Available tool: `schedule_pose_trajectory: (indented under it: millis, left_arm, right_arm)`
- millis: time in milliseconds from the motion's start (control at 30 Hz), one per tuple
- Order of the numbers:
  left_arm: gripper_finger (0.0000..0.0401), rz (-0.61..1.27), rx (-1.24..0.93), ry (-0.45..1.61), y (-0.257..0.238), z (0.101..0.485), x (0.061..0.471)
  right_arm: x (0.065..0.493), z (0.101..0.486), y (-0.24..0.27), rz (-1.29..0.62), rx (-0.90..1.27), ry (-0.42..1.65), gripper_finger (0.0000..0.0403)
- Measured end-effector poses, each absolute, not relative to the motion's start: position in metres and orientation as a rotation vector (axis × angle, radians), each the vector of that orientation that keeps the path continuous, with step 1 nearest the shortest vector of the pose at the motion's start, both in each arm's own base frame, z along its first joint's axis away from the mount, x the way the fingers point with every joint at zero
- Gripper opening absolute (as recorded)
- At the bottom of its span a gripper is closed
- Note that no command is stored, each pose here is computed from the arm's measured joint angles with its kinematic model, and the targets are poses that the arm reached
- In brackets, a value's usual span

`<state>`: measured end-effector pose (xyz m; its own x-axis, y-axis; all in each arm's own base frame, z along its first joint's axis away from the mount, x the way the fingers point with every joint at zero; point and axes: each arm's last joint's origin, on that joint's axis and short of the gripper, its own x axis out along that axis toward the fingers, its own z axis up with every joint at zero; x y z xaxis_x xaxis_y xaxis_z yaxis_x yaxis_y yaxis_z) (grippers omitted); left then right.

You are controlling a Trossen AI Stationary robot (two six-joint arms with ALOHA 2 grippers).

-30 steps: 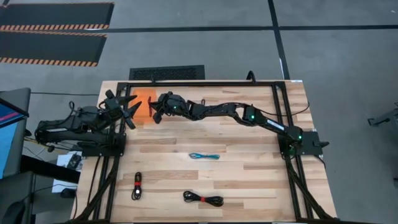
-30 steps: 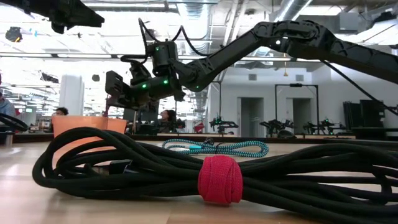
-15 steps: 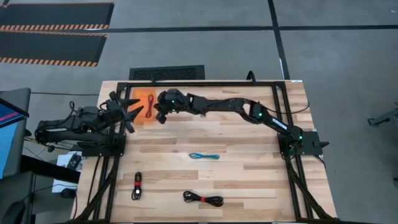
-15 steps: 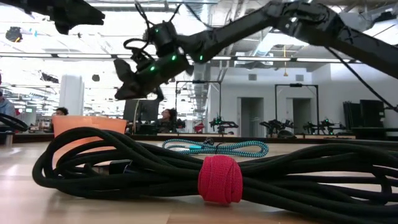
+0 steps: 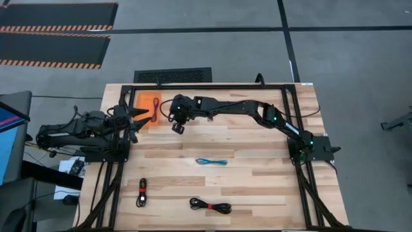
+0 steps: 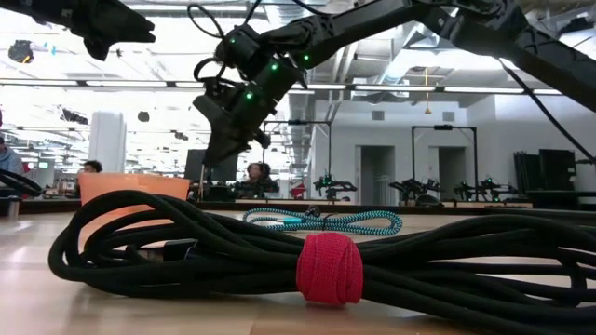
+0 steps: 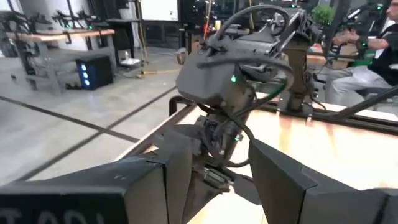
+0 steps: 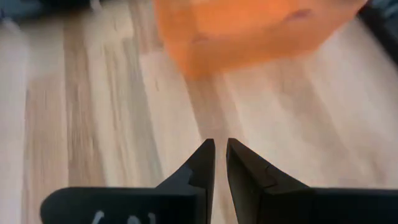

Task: Pick and place USB-C Cables
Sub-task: Put the top black charger cable into the orange bin

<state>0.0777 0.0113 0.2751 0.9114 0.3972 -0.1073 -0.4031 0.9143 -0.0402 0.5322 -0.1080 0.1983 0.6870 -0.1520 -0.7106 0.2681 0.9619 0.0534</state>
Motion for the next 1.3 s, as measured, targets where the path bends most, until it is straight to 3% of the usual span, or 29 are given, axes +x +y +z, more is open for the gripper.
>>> schedule_pose_trajectory:
  millis: [333, 567, 733, 867, 1033, 1300]
  left_arm:
    - [0.0151, 0.427, -0.102, 0.154, 0.011, 0.269, 0.077]
    - [0.0151, 0.432, -0.102, 0.165, 0.012, 0.267, 0.076]
    - [0.0151, 0.433, -0.116, 0.162, 0.012, 0.267, 0.076]
    - [0.0151, 0.433, -0.116, 0.161, 0.012, 0.268, 0.076]
    - [0.0151, 0.433, -0.114, 0.155, 0.012, 0.268, 0.077]
    - [0.0151, 0.436, -0.109, 0.158, 0.012, 0.268, 0.076]
  right_arm:
    - [0.532, 0.191, -0.085, -0.247, 0.155, 0.851, 0.0067]
    - [0.536, 0.193, -0.009, -0.096, 0.076, 0.879, 0.0067]
    - [0.523, 0.188, 0.0, -0.212, 0.052, 1.021, 0.0067]
    - [0.502, 0.208, -0.011, -0.383, -0.01, 1.11, 0.0067]
    - [0.479, 0.23, -0.03, -0.468, 0.027, 1.029, 0.0067]
    - [0.415, 0.214, -0.035, -0.461, 0.229, 0.792, 0.0067]
